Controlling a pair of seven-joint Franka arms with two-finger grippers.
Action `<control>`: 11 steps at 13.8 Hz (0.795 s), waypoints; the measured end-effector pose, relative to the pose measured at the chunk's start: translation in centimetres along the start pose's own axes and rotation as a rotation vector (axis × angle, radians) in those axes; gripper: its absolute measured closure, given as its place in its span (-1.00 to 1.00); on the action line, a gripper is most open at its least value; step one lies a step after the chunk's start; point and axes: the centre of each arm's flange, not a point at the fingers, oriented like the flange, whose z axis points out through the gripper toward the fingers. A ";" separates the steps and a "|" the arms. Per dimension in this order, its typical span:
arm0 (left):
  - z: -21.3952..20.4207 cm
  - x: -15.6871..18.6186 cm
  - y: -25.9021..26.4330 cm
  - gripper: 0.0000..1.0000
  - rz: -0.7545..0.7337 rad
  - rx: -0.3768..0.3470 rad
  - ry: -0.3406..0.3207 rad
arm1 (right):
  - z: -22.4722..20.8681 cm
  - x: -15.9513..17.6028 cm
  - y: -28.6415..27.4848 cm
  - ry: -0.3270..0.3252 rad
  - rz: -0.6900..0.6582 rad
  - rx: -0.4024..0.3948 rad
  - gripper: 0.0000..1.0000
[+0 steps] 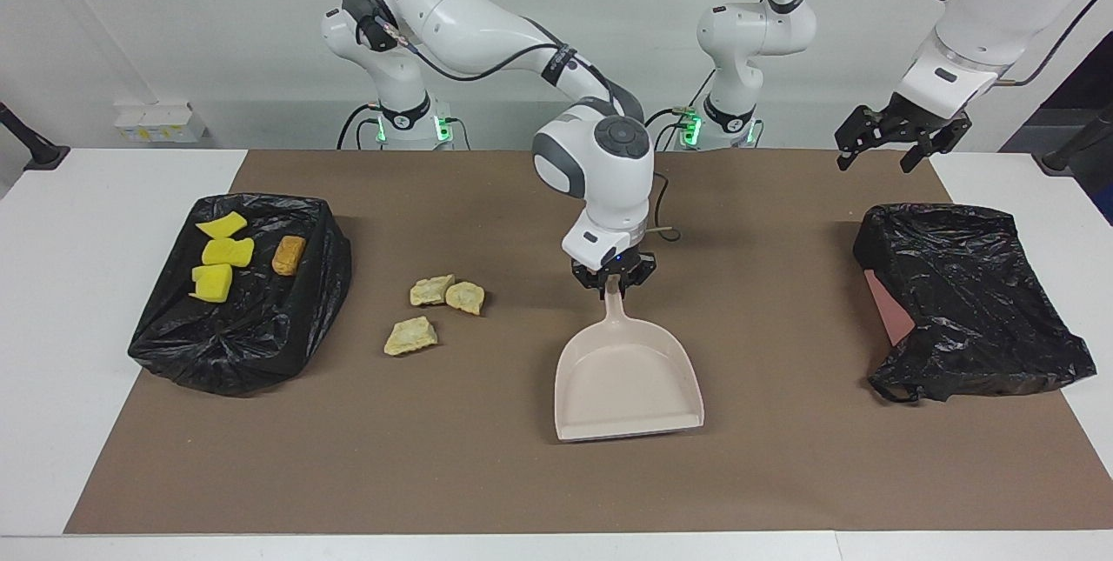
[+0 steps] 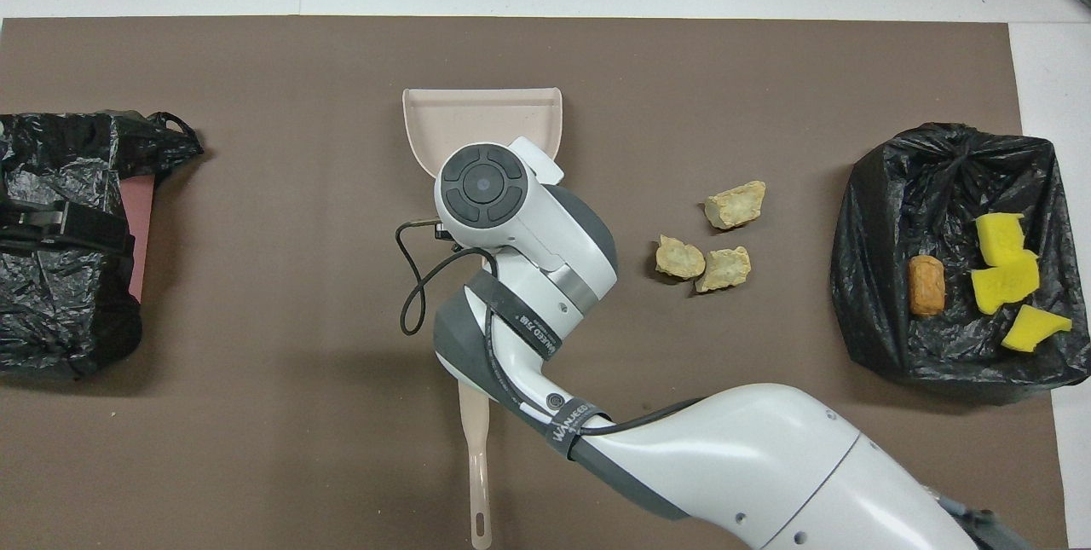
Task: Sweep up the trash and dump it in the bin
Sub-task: 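Bring the empty dustpan back to the table center with the right gripper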
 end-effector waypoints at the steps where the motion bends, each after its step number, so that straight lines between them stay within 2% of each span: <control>1: 0.0 0.0 0.0 -1.00 0.000 0.000 0.000 | 0.1 0.0 0.1 0.001 0.000 -0.002 0.35; 2: 0.0 0.0 0.0 -1.00 0.000 0.000 -0.001 | 0.1 0.0 0.1 0.003 -0.002 -0.006 0.24; 5: 0.1 -0.1 0.0 -1.00 0.001 0.000 -0.004 | -0.1 0.0 0.2 0.015 -0.015 -0.028 -0.43; 7: 0.2 -0.1 0.0 -1.00 0.001 0.000 -0.004 | -1.4 -0.3 0.5 0.000 -0.023 -0.056 -0.93; 8: 0.2 -0.1 0.0 -1.00 0.001 0.000 -0.004 | -2.6 -0.7 0.6 -0.005 -0.030 -0.068 -1.00; 11: 0.1 -0.1 -0.1 -1.00 -0.002 0.000 -0.004 | -5.6 -3.6 0.0 -0.023 -0.053 -0.076 -1.00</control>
